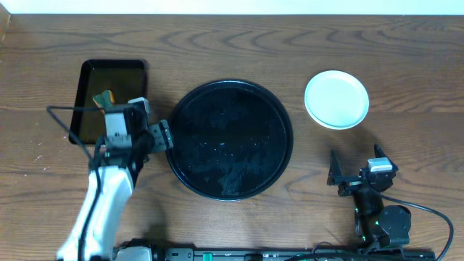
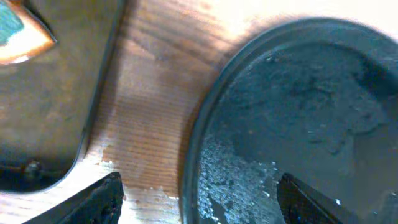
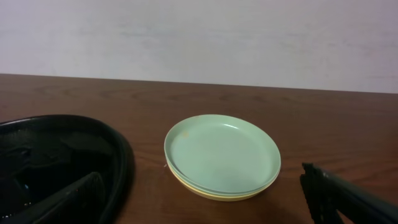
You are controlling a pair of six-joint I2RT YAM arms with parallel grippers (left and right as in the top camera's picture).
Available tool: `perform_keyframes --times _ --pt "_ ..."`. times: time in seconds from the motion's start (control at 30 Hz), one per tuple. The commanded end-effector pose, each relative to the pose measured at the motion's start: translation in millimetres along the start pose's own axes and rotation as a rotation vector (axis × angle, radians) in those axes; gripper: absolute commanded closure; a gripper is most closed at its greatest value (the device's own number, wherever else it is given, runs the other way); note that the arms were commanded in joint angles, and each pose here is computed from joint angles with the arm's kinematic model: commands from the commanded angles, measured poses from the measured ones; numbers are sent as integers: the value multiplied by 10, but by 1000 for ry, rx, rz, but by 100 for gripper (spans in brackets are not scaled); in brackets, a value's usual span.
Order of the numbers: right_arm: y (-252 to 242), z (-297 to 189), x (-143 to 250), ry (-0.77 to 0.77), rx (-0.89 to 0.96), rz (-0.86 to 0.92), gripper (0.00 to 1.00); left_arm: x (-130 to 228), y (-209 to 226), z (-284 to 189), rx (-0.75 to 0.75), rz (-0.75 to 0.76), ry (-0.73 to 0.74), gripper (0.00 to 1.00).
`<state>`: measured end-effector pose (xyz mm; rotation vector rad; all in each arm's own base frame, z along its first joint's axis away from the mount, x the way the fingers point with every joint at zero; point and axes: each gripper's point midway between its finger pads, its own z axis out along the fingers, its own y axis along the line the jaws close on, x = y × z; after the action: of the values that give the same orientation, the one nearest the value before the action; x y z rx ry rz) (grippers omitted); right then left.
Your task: Clean dirty plates on tray and stack at the side
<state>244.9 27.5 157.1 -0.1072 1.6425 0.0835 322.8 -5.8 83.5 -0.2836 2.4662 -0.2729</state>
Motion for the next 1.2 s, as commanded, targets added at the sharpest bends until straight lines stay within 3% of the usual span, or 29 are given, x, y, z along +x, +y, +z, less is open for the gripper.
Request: perform_keyframes --times 0.0,0.7,0.87,1.17 --pt "14 -3 3 -1 -4 -12 1 86 -10 -166 12 38 -88 20" --pt "14 -3 3 -1 -4 -12 1 328 118 -293 -16 50 -221 20" --pt "14 -3 3 -1 -4 -12 1 391 133 -391 8 70 -377 20" --pt "14 -3 3 -1 -4 -12 1 443 128 -490 42 91 -535 20"
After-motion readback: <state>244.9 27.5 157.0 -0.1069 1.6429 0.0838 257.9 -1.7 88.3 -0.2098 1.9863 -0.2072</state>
